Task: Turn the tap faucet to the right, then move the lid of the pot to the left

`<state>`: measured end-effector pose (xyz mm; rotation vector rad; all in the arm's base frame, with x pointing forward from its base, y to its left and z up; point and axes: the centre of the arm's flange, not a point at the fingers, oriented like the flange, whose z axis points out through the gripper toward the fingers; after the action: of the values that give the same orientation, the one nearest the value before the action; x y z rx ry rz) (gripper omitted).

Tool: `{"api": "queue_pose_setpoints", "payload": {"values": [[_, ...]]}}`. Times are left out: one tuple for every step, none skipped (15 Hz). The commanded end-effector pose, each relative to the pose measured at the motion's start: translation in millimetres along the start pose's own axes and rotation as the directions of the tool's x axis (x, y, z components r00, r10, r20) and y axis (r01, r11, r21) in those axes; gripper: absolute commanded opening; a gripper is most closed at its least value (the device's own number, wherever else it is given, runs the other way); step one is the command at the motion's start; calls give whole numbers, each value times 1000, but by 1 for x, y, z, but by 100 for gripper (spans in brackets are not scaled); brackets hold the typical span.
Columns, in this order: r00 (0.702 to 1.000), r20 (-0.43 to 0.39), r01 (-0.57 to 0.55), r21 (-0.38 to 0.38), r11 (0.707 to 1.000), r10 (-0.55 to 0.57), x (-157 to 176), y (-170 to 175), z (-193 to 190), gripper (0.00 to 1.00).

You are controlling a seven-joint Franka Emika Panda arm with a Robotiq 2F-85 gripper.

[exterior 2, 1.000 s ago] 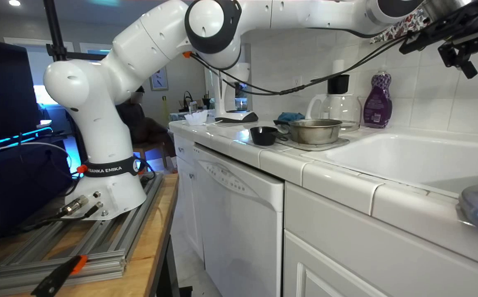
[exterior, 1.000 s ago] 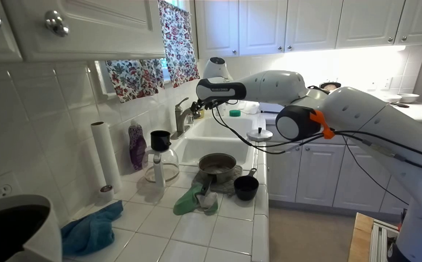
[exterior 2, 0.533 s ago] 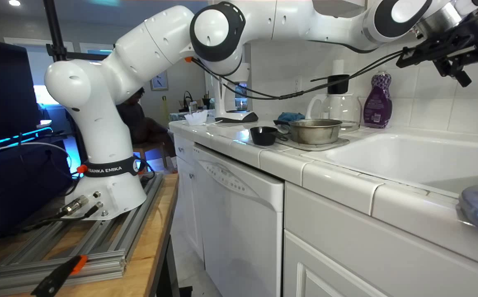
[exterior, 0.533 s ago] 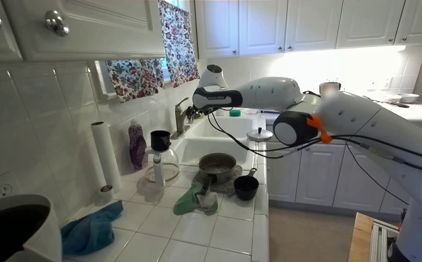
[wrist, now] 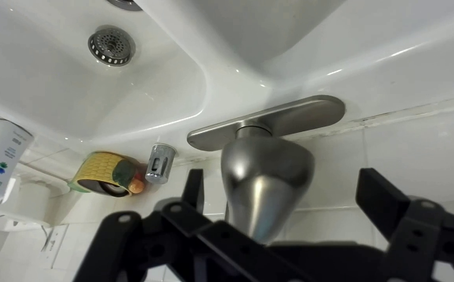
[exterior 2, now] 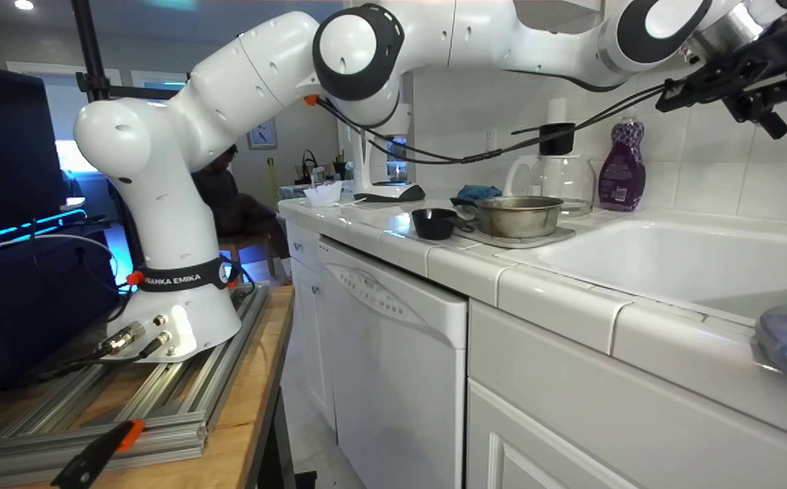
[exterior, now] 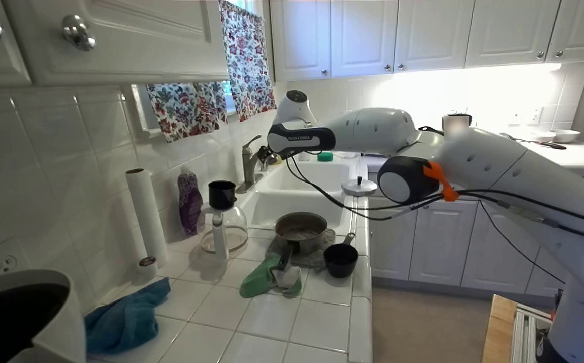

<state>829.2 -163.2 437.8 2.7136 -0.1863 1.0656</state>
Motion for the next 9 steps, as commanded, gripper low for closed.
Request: {"api": "queue_pose_setpoints", "payload": {"values": [[998,-2,-58,-31,998,58,-4,2,5,100],[998,-3,-68,-36,997,68,-5,4,6,83],[997,-5,-77,-41,996,77,-5,4,6,73],[996,-6,-84,-45,995,84,-5,5,6,66],[996,-5,-85,-48,995,85,-5,6,6,57],[996,-6,-91,-52,994,91,-5,6,6,82],[995,-7,-98,-54,994,98,-5,7,5,87],[994,-9,-106,-58,993,105,-5,8,4,88],[994,-10,-110,-66,992,110,-5,9,3,91]]}}
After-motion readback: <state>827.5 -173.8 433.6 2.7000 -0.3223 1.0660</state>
